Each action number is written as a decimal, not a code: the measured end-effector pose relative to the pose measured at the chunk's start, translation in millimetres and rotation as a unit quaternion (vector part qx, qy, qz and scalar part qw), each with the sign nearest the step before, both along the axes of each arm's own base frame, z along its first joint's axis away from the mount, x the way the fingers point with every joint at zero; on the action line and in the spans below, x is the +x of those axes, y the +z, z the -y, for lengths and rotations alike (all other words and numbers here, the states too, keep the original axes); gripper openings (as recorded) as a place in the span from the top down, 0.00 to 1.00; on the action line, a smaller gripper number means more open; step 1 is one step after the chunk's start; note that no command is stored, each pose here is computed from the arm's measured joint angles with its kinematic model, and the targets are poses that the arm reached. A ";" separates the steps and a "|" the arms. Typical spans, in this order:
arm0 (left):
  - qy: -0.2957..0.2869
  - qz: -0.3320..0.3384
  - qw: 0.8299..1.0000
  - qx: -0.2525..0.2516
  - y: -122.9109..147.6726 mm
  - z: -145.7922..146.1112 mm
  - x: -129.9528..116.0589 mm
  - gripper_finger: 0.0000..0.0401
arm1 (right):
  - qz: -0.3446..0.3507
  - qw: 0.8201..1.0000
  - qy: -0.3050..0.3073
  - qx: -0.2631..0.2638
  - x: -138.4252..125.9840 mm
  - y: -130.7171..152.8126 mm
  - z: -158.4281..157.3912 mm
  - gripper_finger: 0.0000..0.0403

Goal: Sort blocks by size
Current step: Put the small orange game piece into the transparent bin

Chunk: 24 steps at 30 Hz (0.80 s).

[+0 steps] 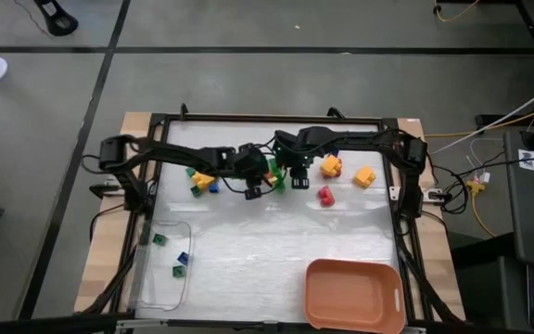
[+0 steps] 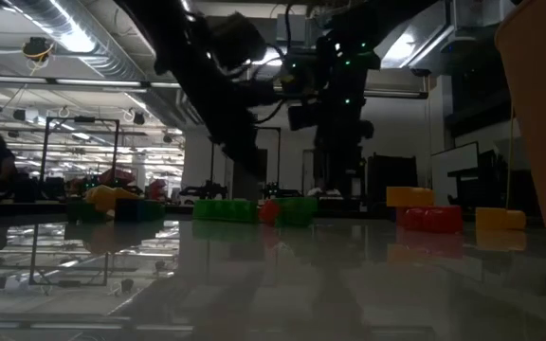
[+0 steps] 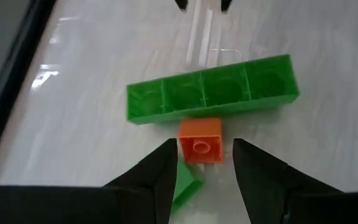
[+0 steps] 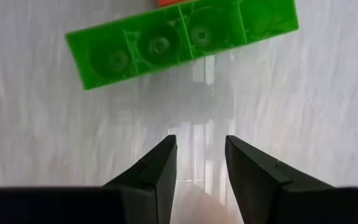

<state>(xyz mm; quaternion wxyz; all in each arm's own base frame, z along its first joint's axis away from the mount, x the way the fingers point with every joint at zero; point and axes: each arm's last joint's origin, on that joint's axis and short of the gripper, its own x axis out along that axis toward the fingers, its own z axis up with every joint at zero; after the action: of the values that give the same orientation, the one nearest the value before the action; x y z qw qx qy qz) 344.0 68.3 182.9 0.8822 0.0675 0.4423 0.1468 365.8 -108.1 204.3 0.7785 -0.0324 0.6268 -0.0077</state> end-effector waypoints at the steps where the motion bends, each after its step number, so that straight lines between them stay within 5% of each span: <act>1: 0.000 -0.002 1.000 0.000 -4.6 -0.4 2.2 0.64 | 0.004 1.000 0.000 -0.002 -0.9 3.4 -0.3 0.66; 12: 0.000 -0.014 1.000 -0.005 -27.8 -2.6 10.8 0.64 | 0.055 0.998 -0.003 -0.026 -11.9 39.5 -2.8 0.66; 24: 0.010 0.001 1.000 -0.003 -29.9 -7.1 13.9 0.61 | 0.058 0.998 -0.004 -0.026 -17.4 48.1 -4.7 0.66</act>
<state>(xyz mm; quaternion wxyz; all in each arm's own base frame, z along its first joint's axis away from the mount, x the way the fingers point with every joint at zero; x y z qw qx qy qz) 357.9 75.4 153.0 0.8814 0.0604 0.4425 0.1540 348.4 -103.4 252.4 0.8121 -0.0500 0.5806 -0.0291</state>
